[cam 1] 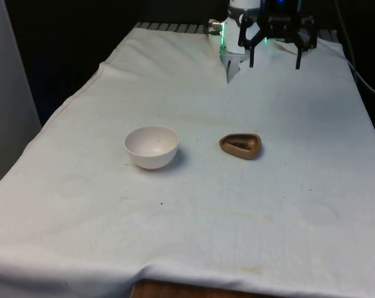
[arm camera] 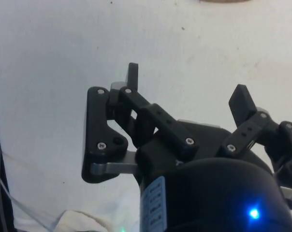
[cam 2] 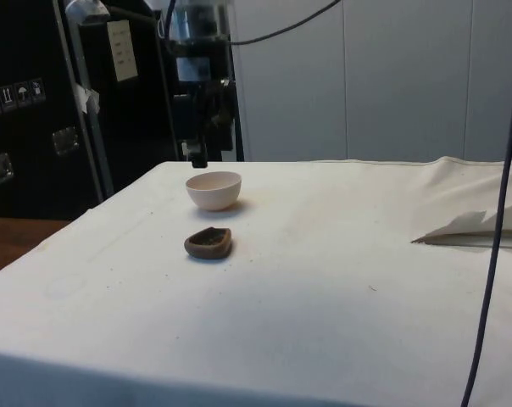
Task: Pour the coffee beans from the cup into the bowl.
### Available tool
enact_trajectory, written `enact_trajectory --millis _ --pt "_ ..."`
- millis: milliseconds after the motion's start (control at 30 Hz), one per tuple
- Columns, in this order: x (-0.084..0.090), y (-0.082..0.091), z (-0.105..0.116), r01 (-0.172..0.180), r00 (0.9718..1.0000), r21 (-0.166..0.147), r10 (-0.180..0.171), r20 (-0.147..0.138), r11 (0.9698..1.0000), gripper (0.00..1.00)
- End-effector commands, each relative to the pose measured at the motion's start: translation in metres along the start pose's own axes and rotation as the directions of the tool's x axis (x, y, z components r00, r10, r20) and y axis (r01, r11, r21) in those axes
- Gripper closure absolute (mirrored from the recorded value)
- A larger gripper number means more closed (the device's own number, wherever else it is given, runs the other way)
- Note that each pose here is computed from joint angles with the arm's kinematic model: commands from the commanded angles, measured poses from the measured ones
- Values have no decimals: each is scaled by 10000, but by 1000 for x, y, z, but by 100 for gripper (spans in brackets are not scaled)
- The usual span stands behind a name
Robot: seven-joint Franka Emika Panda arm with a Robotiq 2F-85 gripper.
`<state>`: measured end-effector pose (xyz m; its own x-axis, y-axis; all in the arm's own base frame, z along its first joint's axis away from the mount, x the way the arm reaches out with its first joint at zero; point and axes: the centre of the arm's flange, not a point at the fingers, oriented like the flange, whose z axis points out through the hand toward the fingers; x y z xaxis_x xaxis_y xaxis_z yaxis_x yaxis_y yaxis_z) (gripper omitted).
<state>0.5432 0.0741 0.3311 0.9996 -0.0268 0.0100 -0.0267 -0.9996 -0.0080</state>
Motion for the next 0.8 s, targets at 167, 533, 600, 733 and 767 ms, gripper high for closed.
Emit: enact_trajectory --millis 167,533,600,733,767 --pt "14 -6 19 161 9999 -94 -161 -27 9998 0" --pt "20 -11 44 621 9975 -119 -624 -322 9980 0" --pt "21 -12 48 729 9966 -134 -733 -374 9972 0" --pt "23 -13 57 917 9945 -162 -924 -496 9957 0" --pt "24 -13 59 955 9940 -162 -962 -516 9953 0"
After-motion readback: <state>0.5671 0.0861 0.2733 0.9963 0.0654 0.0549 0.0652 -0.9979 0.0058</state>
